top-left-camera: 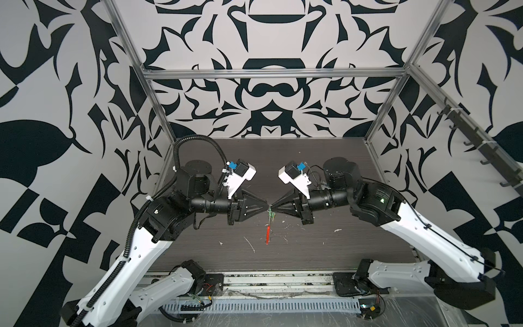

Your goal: Remove the keys from the keyring

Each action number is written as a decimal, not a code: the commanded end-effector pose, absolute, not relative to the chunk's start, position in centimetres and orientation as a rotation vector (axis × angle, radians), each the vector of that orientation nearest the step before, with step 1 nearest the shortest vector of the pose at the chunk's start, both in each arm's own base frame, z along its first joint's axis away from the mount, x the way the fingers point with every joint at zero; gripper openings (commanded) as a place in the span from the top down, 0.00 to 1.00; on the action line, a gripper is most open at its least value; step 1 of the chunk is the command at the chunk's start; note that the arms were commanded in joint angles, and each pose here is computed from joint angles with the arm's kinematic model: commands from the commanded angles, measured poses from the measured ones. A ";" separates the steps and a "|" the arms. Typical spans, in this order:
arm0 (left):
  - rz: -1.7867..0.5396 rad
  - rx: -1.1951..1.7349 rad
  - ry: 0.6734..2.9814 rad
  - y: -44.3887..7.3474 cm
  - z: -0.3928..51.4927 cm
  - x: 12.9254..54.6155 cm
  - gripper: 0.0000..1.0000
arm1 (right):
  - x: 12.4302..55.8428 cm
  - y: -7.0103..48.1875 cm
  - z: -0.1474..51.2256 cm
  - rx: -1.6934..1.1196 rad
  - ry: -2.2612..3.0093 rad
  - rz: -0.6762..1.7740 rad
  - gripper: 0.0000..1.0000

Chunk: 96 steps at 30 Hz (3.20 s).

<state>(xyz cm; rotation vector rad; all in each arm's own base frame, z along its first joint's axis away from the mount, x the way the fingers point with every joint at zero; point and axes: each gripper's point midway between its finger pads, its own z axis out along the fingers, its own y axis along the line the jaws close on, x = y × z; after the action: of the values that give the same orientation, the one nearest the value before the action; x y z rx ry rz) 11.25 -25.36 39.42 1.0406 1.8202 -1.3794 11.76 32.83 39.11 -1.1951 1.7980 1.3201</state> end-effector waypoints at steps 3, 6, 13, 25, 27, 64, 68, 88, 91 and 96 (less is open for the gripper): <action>-1.412 1.083 1.809 -25.5 39.8 10.6 0.77 | 11.5 32.6 41.8 -1.199 1.696 1.332 1.00; -1.415 1.085 1.812 -25.6 39.7 10.7 0.79 | 11.5 32.7 41.9 -1.197 1.692 1.337 1.00; -1.418 1.084 1.812 -25.8 39.7 10.9 0.88 | 11.6 32.9 41.9 -1.193 1.696 1.350 1.00; -1.435 1.084 1.818 -26.0 39.4 10.9 0.95 | 11.8 33.2 42.1 -1.183 1.689 1.359 1.00; -1.436 1.081 1.809 -26.0 39.3 11.0 1.00 | 11.8 33.2 42.3 -1.176 1.687 1.365 1.00; -1.414 0.930 1.507 -25.2 42.7 11.6 1.00 | 13.2 31.4 41.5 -1.030 1.392 1.158 0.45; -1.417 0.925 1.513 -25.2 42.6 11.7 1.00 | 13.4 31.9 41.5 -1.022 1.387 1.162 0.44; -1.397 0.895 1.505 -24.8 42.6 11.8 1.00 | 14.5 32.7 41.5 -0.991 1.413 1.117 0.63; -1.390 0.891 1.506 -24.8 42.6 11.8 1.00 | 14.2 32.7 41.5 -0.998 1.409 1.125 0.67; -1.377 0.881 1.510 -24.7 42.6 12.0 1.00 | 14.0 32.6 41.6 -1.003 1.411 1.127 0.68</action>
<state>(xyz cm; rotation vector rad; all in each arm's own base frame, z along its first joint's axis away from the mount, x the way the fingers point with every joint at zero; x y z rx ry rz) 12.09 -24.88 42.13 0.8884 1.5426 -1.3893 14.39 33.09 38.93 -1.0314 1.4861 1.1193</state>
